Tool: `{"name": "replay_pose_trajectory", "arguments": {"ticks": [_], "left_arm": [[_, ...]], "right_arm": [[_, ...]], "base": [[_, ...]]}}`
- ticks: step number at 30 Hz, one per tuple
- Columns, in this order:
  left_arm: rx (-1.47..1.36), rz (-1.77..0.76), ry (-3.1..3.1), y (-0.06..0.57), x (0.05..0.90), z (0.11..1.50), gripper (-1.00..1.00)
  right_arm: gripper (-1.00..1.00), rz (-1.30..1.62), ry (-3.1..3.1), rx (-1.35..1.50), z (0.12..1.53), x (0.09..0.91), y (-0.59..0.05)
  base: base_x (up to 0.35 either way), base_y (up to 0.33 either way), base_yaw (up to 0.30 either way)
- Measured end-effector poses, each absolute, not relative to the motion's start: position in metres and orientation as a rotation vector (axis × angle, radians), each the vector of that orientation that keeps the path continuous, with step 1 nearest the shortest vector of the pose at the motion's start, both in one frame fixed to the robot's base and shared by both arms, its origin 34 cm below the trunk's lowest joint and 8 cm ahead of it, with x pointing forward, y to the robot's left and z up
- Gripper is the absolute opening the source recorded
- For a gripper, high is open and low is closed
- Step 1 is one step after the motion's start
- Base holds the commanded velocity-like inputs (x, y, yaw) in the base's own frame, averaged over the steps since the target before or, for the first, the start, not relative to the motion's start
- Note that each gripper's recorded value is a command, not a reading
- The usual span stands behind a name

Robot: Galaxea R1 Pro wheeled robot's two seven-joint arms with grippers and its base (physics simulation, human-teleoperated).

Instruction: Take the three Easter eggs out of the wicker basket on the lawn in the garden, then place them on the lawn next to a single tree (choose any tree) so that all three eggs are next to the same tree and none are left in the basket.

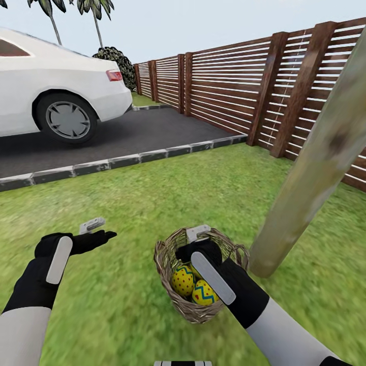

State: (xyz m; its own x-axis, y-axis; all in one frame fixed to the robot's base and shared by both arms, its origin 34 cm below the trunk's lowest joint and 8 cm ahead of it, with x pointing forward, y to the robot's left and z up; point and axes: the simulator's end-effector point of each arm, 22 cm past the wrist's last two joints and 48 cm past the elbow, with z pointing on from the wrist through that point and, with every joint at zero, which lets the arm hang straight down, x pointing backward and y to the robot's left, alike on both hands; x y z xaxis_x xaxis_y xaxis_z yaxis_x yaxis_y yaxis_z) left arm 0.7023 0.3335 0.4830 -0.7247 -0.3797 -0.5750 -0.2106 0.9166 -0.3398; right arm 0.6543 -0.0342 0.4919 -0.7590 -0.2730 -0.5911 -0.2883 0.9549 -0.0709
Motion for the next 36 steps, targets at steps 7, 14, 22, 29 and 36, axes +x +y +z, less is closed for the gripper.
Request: {"name": "replay_pose_trajectory", "arguments": {"ticks": [7,14,22,29,36], "left_arm": [[-0.419,-0.33,2.401,0.333,0.702,0.483,1.0],[-0.42,-0.33,2.403,0.334,0.702,0.482,1.0],[-0.421,-0.33,2.405,0.334,0.702,0.481,1.0],[-0.421,-0.329,2.406,0.334,0.702,0.481,1.0],[-0.42,-0.328,2.405,0.334,0.702,0.482,1.0]], "right_arm": [[1.0,0.026,2.486,-0.381,0.485,0.653,-0.038],[1.0,-0.005,2.521,-0.354,0.465,0.65,-0.048],[1.0,-0.068,2.59,-0.286,0.423,0.645,-0.068],[1.0,-0.073,2.607,-0.261,0.41,0.637,-0.072],[1.0,-0.031,2.537,-0.087,0.4,0.64,-0.072]], "base": [[0.001,0.0,0.0],[0.174,0.0,0.0],[0.096,0.0,0.0],[0.002,0.0,0.0],[0.0,0.0,0.0]]}}
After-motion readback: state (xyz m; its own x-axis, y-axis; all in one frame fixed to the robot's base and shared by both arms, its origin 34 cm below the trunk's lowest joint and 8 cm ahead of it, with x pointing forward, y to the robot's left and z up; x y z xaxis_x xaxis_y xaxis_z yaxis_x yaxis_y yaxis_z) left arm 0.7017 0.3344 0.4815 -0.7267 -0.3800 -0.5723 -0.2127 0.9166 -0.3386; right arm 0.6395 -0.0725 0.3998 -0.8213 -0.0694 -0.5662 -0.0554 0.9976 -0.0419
